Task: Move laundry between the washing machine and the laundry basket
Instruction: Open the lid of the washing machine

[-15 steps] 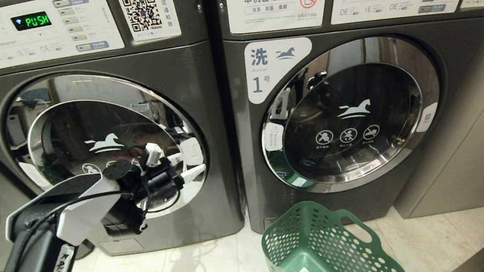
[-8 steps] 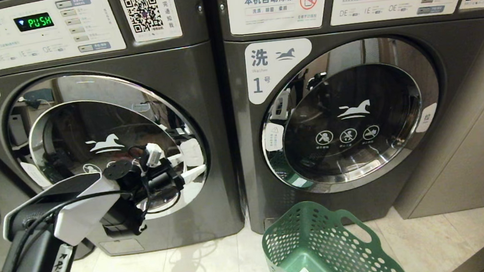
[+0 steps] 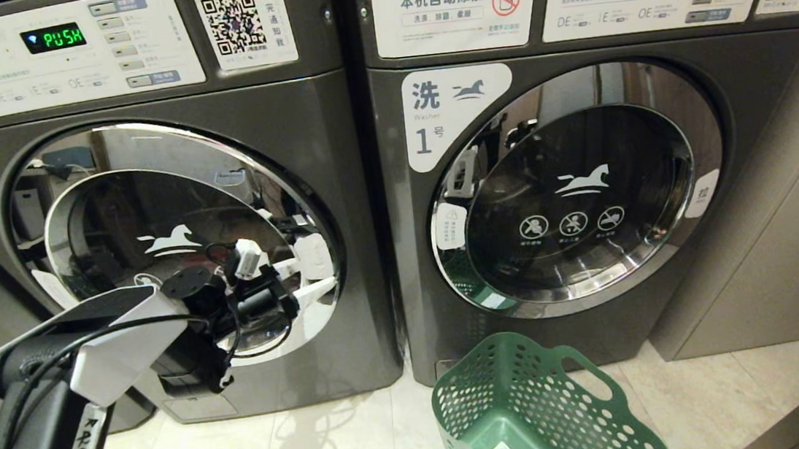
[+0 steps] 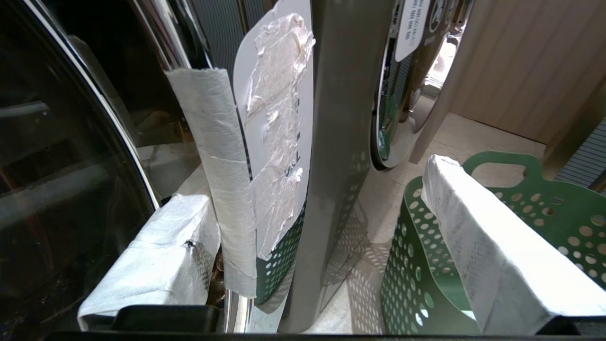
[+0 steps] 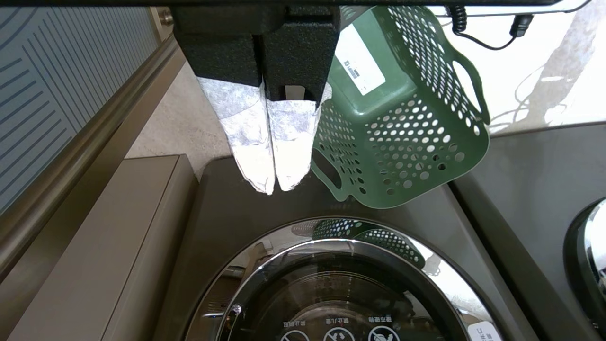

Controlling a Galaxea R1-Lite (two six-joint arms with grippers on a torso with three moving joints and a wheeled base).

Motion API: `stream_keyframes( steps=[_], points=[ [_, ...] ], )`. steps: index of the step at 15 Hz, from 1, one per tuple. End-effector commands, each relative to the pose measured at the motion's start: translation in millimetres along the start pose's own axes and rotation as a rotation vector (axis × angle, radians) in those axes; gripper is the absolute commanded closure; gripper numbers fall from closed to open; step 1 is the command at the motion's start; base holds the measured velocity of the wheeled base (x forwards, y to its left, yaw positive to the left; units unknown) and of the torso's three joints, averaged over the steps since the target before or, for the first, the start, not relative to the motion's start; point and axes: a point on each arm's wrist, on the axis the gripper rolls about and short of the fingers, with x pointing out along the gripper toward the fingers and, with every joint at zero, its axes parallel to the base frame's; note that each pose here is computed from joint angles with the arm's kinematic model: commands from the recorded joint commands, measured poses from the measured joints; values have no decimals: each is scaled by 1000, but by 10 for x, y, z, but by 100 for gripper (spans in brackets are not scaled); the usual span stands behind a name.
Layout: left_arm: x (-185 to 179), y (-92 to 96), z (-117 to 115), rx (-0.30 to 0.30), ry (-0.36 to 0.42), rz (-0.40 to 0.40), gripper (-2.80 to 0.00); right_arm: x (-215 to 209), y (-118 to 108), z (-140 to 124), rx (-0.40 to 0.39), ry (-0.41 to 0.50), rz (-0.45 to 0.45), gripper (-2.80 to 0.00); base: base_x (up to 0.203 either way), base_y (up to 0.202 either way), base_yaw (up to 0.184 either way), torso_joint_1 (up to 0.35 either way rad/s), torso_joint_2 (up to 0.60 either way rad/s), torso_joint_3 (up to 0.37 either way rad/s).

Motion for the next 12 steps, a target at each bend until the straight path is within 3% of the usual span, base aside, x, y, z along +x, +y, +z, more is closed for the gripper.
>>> stream_keyframes(
  steps=[1, 8, 12],
  points=[
    [-104, 63, 55, 14, -5, 31, -280, 1, 0, 1, 0, 1, 0, 0, 0, 0, 0, 0, 0, 0],
    [-332, 192, 33, 15, 5, 84, -280, 1, 0, 1, 0, 1, 0, 0, 0, 0, 0, 0, 0, 0],
    [-400, 150, 24, -8, 21, 90, -280, 1, 0, 1, 0, 1, 0, 0, 0, 0, 0, 0, 0, 0]
  ],
)
